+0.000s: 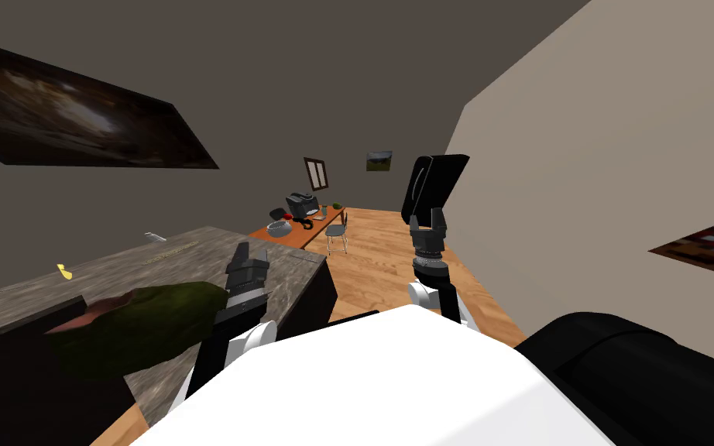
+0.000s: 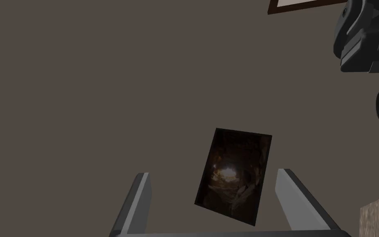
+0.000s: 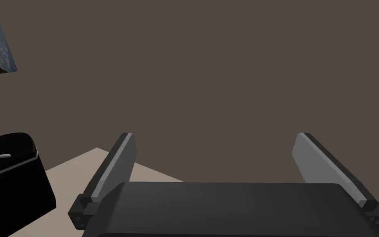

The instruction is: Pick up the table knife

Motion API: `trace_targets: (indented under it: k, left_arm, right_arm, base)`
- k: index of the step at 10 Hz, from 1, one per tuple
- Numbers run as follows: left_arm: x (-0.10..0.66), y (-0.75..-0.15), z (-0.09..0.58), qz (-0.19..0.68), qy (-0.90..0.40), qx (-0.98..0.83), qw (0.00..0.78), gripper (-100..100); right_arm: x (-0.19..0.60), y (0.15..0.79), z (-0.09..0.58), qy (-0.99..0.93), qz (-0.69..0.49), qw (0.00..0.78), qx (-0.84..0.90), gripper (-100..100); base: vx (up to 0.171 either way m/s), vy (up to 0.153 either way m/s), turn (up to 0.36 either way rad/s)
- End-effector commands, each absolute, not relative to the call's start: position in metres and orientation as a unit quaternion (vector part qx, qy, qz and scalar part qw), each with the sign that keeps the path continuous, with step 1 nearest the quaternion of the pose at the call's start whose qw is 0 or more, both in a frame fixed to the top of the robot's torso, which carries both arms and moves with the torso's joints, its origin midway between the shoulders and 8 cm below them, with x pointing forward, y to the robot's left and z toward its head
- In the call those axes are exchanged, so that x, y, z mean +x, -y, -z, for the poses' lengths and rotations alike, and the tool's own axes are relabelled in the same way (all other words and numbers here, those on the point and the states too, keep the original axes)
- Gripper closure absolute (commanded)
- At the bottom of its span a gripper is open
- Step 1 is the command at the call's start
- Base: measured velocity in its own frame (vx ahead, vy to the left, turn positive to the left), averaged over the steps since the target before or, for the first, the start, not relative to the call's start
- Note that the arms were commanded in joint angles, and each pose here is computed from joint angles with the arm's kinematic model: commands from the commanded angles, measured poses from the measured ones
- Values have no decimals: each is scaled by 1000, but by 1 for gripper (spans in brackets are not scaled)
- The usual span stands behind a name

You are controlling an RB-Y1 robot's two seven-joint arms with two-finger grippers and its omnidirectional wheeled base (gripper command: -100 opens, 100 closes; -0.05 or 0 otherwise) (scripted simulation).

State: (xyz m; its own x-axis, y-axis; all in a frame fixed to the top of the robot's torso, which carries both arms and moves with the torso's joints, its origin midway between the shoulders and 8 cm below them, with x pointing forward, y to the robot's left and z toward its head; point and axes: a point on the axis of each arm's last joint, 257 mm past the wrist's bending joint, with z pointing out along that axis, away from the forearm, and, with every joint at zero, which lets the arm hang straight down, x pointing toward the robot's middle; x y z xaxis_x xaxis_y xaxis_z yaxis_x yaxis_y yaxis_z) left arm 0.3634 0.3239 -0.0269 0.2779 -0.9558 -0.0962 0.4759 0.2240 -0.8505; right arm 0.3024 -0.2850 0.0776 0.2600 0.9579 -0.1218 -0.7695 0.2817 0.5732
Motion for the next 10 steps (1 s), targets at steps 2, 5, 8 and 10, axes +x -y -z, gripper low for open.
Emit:
trace_targets:
  k: [2,5,8,10]
  left_arm:
    - [372,-323,33,494,-356,-357,709,-100]
    - [390,-328,49,468,-400,-354,704,-100]
    - [405,-336,65,442,-434,-359,698,-100]
    - [412,-341,74,427,-451,-362,695,-100]
  right_arm:
    - [302,285,-78,-230,-563,767,205,0]
    - [302,285,-78,-230,-563,767,205,0]
    - [302,285,-78,-230,-563,767,205,0]
    - [302,285,-78,-230,-563,767,205,0]
  base:
    - [-10,-45,15]
    - [-31,-109,24]
    - [-36,-113,23]
    - [-16,-138,22]
